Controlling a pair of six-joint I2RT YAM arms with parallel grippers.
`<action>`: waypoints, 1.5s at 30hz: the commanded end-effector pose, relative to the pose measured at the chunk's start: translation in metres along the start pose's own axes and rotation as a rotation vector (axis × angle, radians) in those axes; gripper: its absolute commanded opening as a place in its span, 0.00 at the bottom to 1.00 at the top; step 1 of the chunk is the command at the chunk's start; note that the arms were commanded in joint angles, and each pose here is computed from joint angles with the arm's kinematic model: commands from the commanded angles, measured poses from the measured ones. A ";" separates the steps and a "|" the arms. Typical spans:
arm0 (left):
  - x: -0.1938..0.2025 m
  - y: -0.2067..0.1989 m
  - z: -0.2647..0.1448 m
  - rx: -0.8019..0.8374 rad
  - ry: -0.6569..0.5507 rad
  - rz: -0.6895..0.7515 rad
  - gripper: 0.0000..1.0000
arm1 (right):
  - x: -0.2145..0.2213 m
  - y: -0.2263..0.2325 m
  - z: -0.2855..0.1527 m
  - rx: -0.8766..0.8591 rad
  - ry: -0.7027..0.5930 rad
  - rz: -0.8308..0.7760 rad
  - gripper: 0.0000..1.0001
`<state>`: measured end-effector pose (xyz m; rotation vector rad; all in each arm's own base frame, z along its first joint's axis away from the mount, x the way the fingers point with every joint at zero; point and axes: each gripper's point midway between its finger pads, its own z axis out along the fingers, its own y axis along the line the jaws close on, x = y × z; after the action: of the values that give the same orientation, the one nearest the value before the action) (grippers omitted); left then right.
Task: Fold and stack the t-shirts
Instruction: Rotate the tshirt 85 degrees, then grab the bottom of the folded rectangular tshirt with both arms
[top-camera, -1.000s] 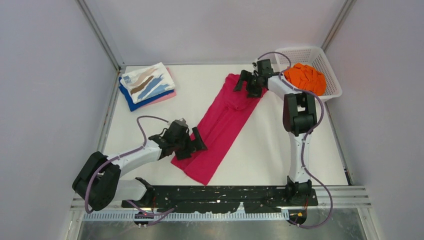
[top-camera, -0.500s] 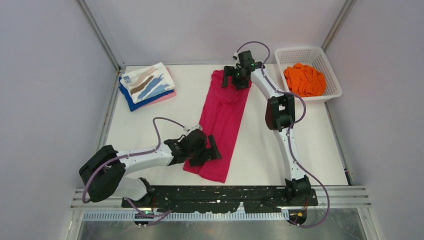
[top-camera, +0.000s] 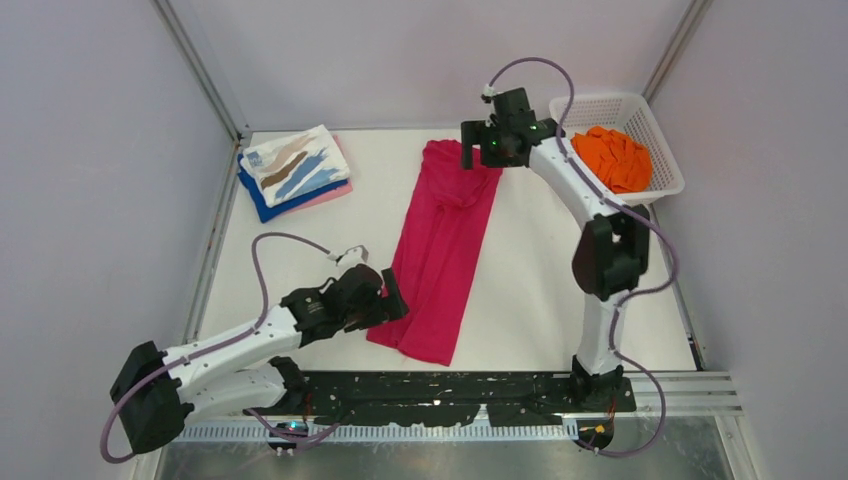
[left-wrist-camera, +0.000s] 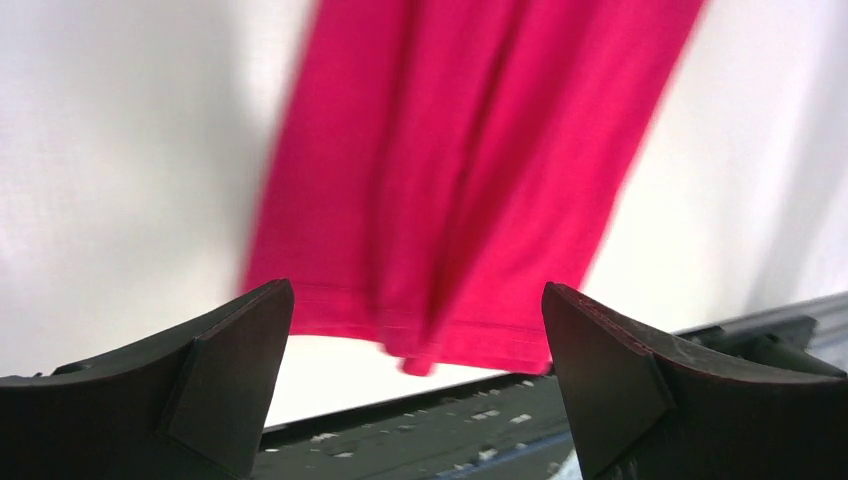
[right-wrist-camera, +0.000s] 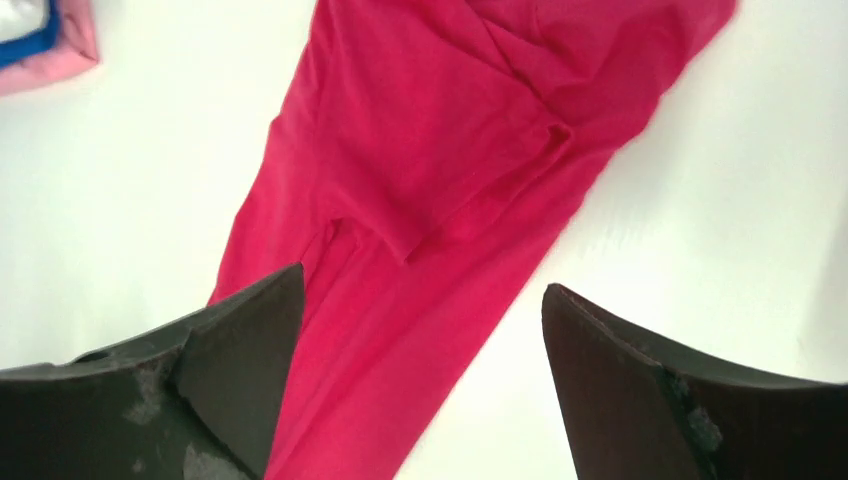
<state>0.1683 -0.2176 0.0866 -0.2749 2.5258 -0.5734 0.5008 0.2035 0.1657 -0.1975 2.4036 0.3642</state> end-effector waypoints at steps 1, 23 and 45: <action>0.009 0.063 0.005 -0.103 0.027 0.010 1.00 | 0.034 0.021 -0.061 0.037 -0.077 -0.018 0.96; 0.052 0.097 0.034 -0.155 0.238 0.020 0.11 | 0.356 0.174 -0.158 -0.427 0.276 -0.354 0.85; 0.045 0.088 0.017 -0.095 0.184 -0.037 0.00 | 0.414 0.176 -0.129 -0.292 0.379 -0.510 0.55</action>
<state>0.1361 -0.1595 0.0160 -0.2970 2.7190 -0.5218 0.0708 0.2971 0.0191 -1.0749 2.5672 0.4461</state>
